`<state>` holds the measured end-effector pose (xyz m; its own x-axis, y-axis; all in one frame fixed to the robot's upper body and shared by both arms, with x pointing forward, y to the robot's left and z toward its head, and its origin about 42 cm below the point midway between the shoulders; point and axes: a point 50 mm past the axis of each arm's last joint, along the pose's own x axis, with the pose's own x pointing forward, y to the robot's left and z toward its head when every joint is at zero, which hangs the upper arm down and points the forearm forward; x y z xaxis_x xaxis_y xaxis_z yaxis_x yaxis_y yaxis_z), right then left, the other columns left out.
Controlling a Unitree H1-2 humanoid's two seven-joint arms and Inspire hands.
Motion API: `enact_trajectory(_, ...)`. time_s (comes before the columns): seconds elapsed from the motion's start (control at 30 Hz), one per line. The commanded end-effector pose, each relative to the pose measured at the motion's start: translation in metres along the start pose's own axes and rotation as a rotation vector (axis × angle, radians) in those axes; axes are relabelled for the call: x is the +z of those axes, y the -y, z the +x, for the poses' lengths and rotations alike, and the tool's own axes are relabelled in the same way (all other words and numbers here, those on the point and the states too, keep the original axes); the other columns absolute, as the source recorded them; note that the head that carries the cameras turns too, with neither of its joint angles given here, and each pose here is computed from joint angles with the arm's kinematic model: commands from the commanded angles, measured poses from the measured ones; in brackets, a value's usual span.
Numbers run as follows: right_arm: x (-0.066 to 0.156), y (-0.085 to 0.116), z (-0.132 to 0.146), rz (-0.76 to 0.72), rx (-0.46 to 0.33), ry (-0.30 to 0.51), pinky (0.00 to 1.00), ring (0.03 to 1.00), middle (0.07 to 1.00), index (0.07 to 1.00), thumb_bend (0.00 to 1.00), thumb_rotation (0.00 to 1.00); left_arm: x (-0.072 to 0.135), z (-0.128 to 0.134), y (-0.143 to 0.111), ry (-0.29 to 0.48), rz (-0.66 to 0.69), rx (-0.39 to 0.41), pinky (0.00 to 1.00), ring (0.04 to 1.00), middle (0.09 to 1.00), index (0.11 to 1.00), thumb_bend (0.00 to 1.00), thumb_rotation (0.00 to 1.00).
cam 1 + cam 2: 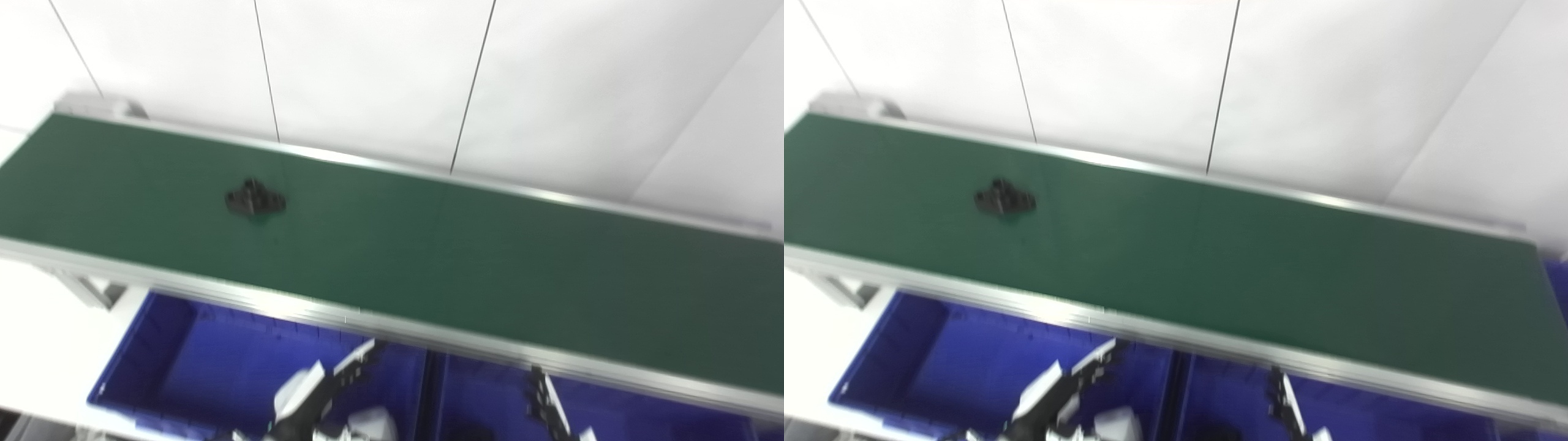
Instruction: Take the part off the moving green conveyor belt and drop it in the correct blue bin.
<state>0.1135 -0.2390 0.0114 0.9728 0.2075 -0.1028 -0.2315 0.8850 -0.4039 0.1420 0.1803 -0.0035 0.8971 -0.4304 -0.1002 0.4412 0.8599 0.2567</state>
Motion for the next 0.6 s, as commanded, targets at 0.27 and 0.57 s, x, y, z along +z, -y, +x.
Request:
enact_trajectory(0.27, 0.0035, 0.003, 0.003, 0.001, -0.021, 0.069, 0.8, 0.898, 0.945, 0.988, 0.89, 0.64, 0.0014, 0.0036, -0.0038, 0.043, 0.024, 0.012, 0.8, 0.898, 0.95, 0.96, 0.95, 0.5)
enact_trajectory(0.57, 0.0032, 0.0035, 0.0056, -0.007, -0.047, 0.08, 0.77, 0.866, 0.918, 0.965, 0.89, 0.63, -0.0012, 0.0058, -0.0025, 0.038, 0.029, 0.009, 0.79, 0.896, 0.949, 0.958, 0.95, 0.51)
